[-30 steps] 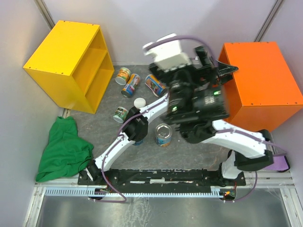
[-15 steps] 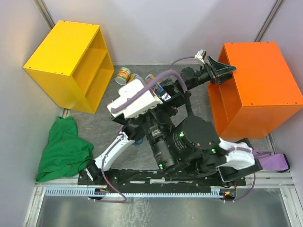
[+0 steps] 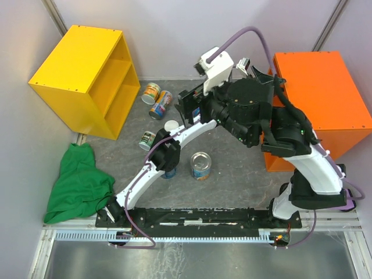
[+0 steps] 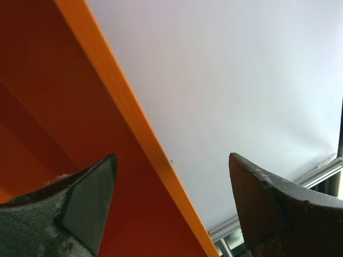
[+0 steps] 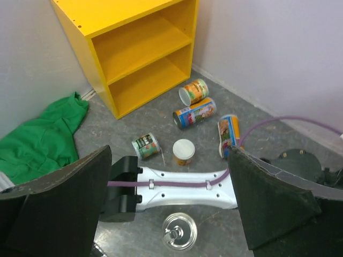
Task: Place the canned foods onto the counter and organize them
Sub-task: Adjust the counter at the center of the board.
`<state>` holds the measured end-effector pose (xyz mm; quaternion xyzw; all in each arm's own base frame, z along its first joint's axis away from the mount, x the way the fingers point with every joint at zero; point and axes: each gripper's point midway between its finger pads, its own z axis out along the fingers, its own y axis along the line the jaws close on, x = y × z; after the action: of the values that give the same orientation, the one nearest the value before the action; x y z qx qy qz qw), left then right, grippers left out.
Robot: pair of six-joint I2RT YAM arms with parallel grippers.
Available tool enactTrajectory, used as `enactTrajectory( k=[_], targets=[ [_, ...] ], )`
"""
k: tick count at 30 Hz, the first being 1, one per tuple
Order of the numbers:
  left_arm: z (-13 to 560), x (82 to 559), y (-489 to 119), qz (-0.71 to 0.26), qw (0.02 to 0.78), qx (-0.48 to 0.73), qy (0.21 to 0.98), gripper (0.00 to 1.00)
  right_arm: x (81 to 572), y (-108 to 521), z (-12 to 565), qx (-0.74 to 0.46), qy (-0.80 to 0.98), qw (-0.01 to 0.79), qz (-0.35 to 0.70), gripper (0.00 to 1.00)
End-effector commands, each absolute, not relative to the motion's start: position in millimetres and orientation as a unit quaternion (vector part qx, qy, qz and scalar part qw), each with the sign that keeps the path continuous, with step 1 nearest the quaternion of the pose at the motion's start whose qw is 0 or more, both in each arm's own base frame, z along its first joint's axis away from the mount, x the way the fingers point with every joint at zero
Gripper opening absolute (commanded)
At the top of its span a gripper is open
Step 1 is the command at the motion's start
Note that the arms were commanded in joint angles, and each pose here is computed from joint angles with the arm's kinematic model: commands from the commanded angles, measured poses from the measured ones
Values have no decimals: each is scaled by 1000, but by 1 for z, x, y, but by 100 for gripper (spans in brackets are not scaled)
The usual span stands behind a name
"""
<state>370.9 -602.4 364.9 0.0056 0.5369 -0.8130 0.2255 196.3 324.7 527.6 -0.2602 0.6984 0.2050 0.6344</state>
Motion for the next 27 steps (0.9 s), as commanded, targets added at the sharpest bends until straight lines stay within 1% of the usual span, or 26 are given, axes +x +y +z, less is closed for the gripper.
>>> enactTrajectory(
  k=[1, 5, 8, 12, 15, 17, 19, 22, 27],
  targets=[
    [403, 365, -589, -835, 244, 25, 493, 90, 195, 297, 535, -205, 715, 618, 255, 95],
    [402, 368, -591, -827, 254, 25, 500, 88, 210, 279, 532, -173, 729, 621, 230, 87],
    [398, 367, -595, -821, 258, 28, 509, 86, 215, 276, 527, -165, 736, 618, 222, 83],
    [388, 362, -605, -810, 257, 31, 526, 81, 219, 263, 519, -134, 748, 618, 204, 73],
    [380, 358, -613, -804, 259, 30, 535, 75, 220, 249, 517, -114, 750, 623, 193, 68],
    [379, 357, -617, -802, 268, 25, 533, 70, 219, 242, 515, -105, 751, 624, 189, 66],
    [381, 356, -620, -799, 279, 25, 532, 68, 218, 235, 514, -99, 753, 624, 186, 65],
    [384, 354, -624, -795, 293, 19, 530, 61, 215, 228, 513, -95, 754, 622, 188, 64],
    [379, 348, -631, -791, 295, 20, 535, 45, 211, 215, 509, -84, 762, 617, 180, 60]
  ],
)
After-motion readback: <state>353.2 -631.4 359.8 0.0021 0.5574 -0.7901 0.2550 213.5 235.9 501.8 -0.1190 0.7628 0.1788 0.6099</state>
